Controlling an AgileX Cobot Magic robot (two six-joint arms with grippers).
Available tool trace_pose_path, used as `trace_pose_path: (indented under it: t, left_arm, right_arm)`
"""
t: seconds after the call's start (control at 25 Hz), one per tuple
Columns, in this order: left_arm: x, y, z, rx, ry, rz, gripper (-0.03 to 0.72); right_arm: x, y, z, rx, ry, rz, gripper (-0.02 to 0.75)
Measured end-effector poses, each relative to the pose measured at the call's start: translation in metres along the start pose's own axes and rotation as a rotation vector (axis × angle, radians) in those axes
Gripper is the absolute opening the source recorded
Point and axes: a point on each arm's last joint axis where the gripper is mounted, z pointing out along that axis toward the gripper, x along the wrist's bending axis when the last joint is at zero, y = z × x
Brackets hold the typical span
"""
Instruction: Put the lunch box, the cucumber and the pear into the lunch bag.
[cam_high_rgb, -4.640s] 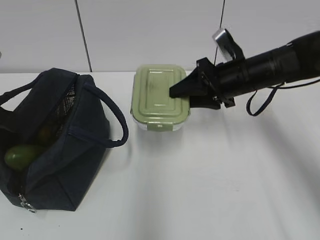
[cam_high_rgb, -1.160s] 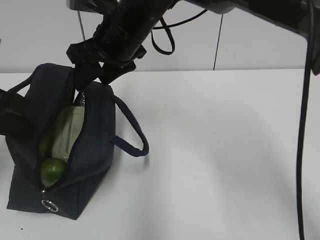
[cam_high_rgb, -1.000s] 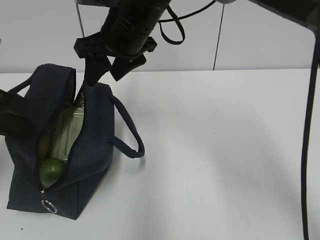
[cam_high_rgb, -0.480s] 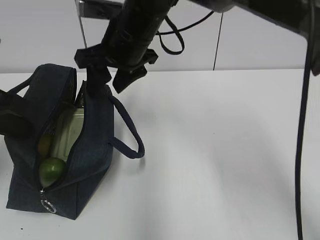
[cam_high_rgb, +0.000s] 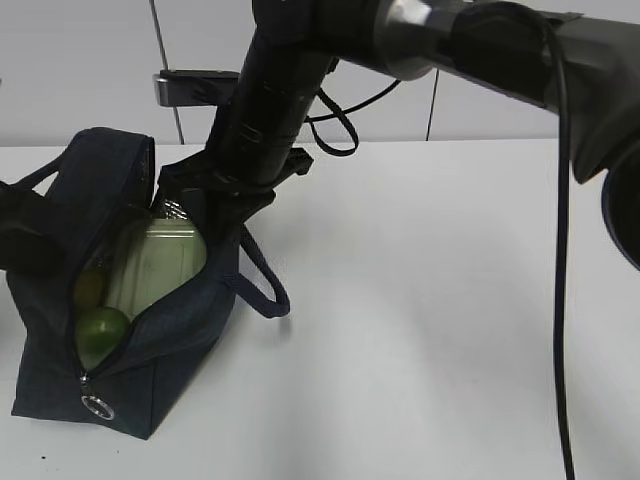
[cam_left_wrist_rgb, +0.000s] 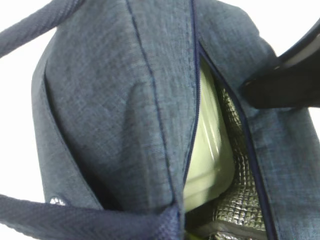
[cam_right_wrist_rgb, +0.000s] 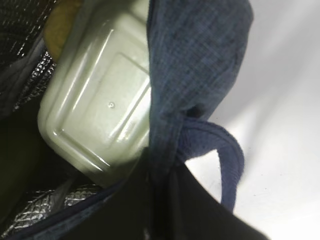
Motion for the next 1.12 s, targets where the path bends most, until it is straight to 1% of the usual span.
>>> trace_pose_path:
  t: [0.24, 0.4, 0.48, 0.56, 0.68, 0.8, 0.88, 1.0, 1.12]
  left_arm:
    - [0.000, 0.002, 0.000, 0.010, 0.002, 0.007, -0.020]
    - [-0.006, 0.019, 0.001, 0.032, -0.009, 0.048, -0.020]
    - [-0.014, 0.031, 0.004, 0.042, -0.020, 0.088, -0.020]
    - [-0.024, 0.045, 0.008, 0.045, -0.038, 0.127, -0.020]
    - [-0.040, 0.062, 0.019, 0.055, -0.065, 0.176, -0.020]
    - [-0.052, 0.075, 0.034, 0.072, -0.085, 0.207, -0.020]
    - [-0.060, 0.081, 0.043, 0.086, -0.097, 0.228, -0.021]
    - [-0.071, 0.089, 0.050, 0.088, -0.112, 0.256, -0.021]
    - [-0.077, 0.092, 0.054, 0.096, -0.120, 0.271, -0.021]
  right_arm:
    - [0.005, -0.008, -0.019, -0.006, -0.018, -0.012, 0.006]
    - [0.008, -0.019, -0.037, -0.050, -0.049, -0.008, 0.006]
    - [0.004, -0.029, -0.049, -0.074, -0.067, 0.009, 0.006]
    - [-0.006, -0.040, -0.061, -0.096, -0.082, 0.041, 0.006]
    - [-0.029, -0.061, -0.077, -0.132, -0.099, 0.113, 0.006]
    - [-0.045, -0.082, -0.088, -0.171, -0.106, 0.148, 0.006]
    - [-0.046, -0.091, -0.094, -0.189, -0.117, 0.140, 0.006]
    - [-0.046, -0.095, -0.097, -0.207, -0.121, 0.135, 0.006]
    - [-0.047, -0.095, -0.097, -0.216, -0.125, 0.135, 0.006]
